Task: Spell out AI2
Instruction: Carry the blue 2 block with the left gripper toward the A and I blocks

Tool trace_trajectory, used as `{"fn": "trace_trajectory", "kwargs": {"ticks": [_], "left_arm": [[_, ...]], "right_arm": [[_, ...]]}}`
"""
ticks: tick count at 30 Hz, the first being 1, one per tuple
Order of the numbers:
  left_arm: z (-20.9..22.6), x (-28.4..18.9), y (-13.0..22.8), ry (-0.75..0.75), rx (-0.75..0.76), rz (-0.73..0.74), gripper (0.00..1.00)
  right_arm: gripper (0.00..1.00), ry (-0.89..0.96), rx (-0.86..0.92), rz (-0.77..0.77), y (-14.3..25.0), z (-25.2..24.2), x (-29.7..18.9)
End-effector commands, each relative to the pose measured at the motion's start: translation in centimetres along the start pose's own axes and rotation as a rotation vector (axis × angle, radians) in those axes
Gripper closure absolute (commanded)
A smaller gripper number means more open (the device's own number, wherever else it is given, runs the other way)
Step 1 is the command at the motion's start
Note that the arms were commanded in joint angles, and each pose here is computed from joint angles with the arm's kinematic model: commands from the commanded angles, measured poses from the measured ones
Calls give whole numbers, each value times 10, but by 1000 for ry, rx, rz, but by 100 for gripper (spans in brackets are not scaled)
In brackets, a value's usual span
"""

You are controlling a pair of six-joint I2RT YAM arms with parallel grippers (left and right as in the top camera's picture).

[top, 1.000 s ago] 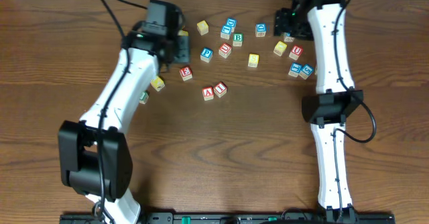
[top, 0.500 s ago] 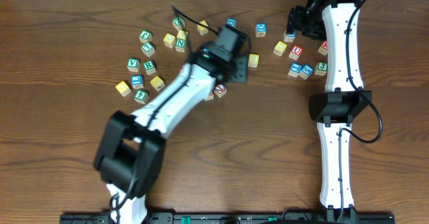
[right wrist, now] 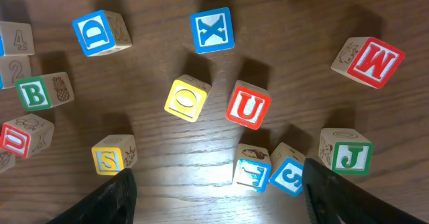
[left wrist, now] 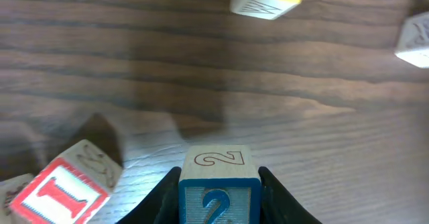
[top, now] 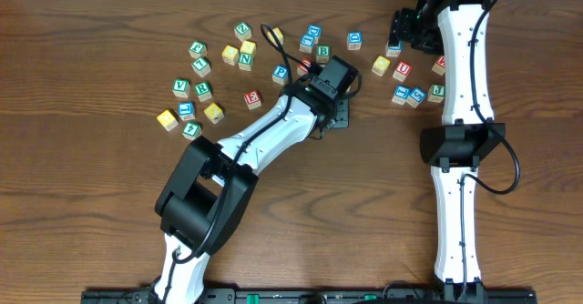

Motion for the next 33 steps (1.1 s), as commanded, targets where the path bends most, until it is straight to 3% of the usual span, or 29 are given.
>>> {"fn": "trace_trajectory", "kwargs": {"ticks": [1, 6, 21, 33], "left_arm": [[16, 8, -1, -104, -36, -24, 70], [28, 8, 3, -180, -49, -26, 70], [35, 36, 11, -207, -71, -22, 69], [34, 32, 19, -192, -75, 33, 69]], "right_arm": [[26, -17, -10, -49, -2, 3, -24], [26, -18, -12, -49, -2, 4, -24], [26, -21, -26, -47, 1, 11, -23], [25, -17, -34, -48, 1, 10, -23]]}}
Point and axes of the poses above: each gripper's point midway between its finger pads, its own x axis out along the fingers, its own z axis along the line the jaws close on, y = z × x, the point moved 5 cm from there along -x, back along the fingers, and after that the axes turned 4 degrees about x, right-handed, at the moved point
